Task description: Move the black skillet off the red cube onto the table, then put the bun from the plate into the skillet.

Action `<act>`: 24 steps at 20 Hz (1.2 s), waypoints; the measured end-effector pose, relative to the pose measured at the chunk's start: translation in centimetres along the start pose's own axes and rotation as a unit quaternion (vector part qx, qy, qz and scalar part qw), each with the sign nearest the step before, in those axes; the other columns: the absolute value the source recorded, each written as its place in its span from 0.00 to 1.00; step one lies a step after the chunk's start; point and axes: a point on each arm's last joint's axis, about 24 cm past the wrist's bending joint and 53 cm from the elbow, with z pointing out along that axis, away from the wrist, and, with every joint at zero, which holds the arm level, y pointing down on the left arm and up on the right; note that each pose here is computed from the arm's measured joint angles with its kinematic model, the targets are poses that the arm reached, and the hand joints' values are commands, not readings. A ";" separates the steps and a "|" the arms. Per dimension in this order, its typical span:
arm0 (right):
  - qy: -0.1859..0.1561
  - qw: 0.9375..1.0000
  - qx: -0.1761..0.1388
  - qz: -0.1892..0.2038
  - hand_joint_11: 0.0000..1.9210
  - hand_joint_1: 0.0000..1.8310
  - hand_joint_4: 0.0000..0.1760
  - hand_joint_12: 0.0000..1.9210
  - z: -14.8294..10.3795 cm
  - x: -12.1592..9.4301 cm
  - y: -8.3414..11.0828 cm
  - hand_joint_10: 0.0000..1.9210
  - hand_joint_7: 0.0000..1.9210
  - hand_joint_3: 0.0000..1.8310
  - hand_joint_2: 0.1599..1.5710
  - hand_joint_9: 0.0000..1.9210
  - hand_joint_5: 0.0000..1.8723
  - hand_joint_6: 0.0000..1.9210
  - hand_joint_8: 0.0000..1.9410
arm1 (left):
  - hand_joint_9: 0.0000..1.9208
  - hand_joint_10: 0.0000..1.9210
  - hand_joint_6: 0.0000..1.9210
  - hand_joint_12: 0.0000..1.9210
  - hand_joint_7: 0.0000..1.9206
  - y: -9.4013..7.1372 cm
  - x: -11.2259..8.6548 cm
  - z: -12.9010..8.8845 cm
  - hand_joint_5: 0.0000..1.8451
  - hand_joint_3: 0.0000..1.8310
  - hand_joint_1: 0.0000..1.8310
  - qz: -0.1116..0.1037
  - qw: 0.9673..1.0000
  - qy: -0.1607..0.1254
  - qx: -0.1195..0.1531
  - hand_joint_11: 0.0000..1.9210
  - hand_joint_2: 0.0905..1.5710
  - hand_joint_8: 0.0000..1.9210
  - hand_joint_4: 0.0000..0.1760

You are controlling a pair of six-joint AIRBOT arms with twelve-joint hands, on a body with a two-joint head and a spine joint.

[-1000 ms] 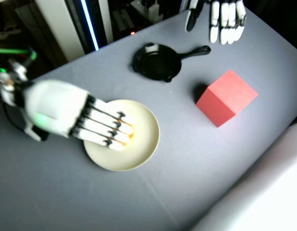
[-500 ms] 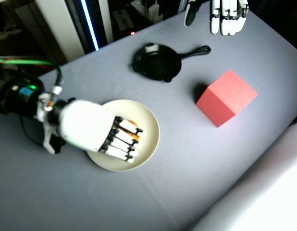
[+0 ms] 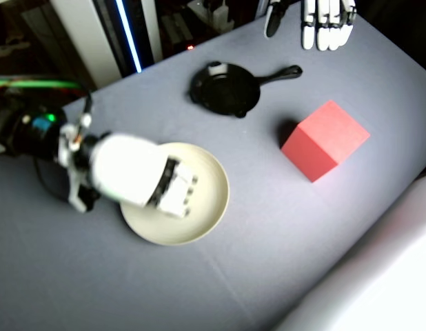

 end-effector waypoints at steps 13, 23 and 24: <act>0.051 0.962 -0.263 0.048 0.35 0.64 0.00 0.76 3.7 6.8 17.2 0.64 0.43 0.00 0.76 0.42 0.39 0.66 0.71 | 0.19 0.00 0.00 0.73 0.21 3.5 -3.2 -1.4 0.23 0.00 0.39 0.020 0.996 -0.056 -0.065 0.00 0.74 0.00 0.00; 0.118 0.964 -0.236 0.038 0.01 0.50 0.37 0.51 6.3 12.4 17.7 0.02 0.23 0.00 0.63 0.25 0.23 0.00 0.01 | 0.19 0.00 0.00 0.59 0.23 3.7 -3.6 -1.4 0.25 0.00 0.37 0.021 0.995 -0.064 -0.068 0.00 0.73 0.00 0.00; 0.118 0.964 -0.236 0.038 0.01 0.50 0.31 0.51 6.3 12.4 17.7 0.02 0.24 0.00 0.63 0.25 0.24 0.00 0.01 | 0.19 0.00 0.00 0.60 0.23 3.8 -3.7 -1.4 0.25 0.00 0.38 0.021 0.995 -0.064 -0.070 0.00 0.73 0.00 0.00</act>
